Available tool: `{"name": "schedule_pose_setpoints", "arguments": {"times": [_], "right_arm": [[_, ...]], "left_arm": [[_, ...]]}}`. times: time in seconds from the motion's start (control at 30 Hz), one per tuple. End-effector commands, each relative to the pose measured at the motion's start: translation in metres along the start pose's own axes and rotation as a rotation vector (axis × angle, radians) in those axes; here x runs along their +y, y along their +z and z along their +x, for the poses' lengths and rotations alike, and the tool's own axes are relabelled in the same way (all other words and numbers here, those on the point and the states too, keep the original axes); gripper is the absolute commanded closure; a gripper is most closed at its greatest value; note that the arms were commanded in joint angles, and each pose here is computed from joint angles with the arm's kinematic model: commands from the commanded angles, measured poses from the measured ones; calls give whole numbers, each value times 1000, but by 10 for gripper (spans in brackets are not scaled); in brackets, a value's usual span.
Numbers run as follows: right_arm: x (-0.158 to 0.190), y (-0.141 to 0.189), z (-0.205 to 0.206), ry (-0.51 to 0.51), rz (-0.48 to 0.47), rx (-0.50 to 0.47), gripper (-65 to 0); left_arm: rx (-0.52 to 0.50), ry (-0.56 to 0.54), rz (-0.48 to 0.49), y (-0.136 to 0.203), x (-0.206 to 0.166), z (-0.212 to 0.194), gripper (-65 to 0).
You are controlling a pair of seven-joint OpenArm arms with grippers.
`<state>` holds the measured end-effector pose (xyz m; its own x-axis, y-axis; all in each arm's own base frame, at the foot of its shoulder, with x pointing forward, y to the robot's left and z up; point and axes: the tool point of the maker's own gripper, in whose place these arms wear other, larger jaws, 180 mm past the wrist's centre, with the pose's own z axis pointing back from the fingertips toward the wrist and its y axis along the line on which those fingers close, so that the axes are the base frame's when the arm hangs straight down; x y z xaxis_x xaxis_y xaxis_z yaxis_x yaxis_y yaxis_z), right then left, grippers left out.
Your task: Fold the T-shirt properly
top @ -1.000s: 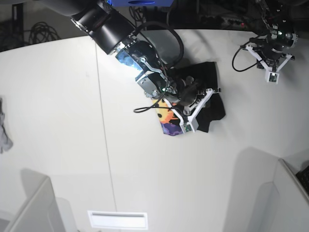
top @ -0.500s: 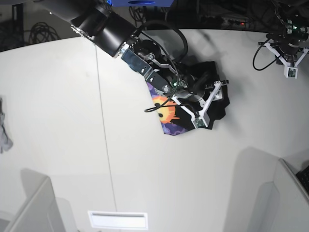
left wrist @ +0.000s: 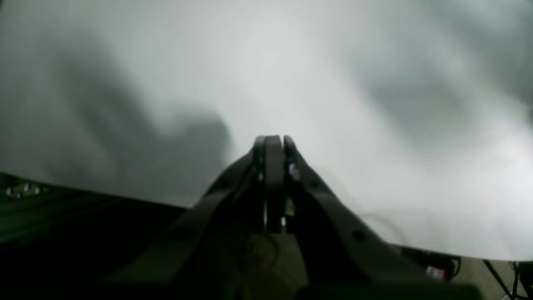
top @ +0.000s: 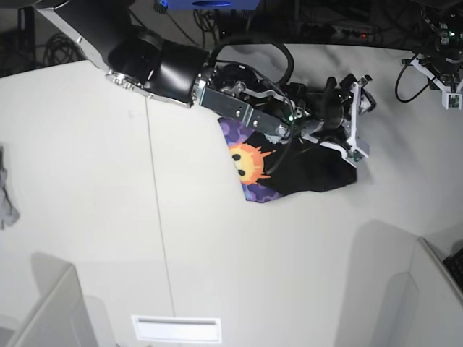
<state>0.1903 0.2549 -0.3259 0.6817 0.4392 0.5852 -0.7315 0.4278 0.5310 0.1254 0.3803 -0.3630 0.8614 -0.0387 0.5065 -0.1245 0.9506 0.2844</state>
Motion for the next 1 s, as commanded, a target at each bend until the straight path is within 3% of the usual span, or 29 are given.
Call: {"name": "schedule_pose_setpoints", "arguments": {"times": [0.0, 0.1, 0.43, 0.5, 0.57, 0.6, 0.73, 0.83, 0.9, 0.97], "right_arm": [[22, 6, 17, 51, 78, -43, -356], [43, 13, 21, 138, 171, -63, -354], [33, 15, 19, 131, 155, -65, -335], [6, 24, 30, 63, 95, -103, -231], [-35, 38, 36, -45, 10, -144, -51], [-53, 46, 34, -104, -24, -166, 0], [-111, 93, 29, -333, -115, -313, 0], [-142, 133, 25, -408, -176, -418, 0], [-155, 158, 23, -429, -212, -475, 0], [-162, 175, 17, -428, -242, -500, 0]], "left_arm": [[-31, -20, 14, 4, 7, 10, 0], [-31, -20, 16, 4, 7, 10, 0], [-31, -16, 20, 5, 9, 9, 0], [-30, -16, 16, 4, 7, 9, 0], [-33, -15, 16, 4, 7, 10, 0], [-36, -13, 13, 4, 6, 11, 0], [-44, 18, -6, 2, -6, 10, 0], [-100, 74, -57, -2, -20, 22, 0], [-132, 130, -123, -2, -35, 28, -206], [-161, 181, -197, -1, -47, 39, -364]]}}
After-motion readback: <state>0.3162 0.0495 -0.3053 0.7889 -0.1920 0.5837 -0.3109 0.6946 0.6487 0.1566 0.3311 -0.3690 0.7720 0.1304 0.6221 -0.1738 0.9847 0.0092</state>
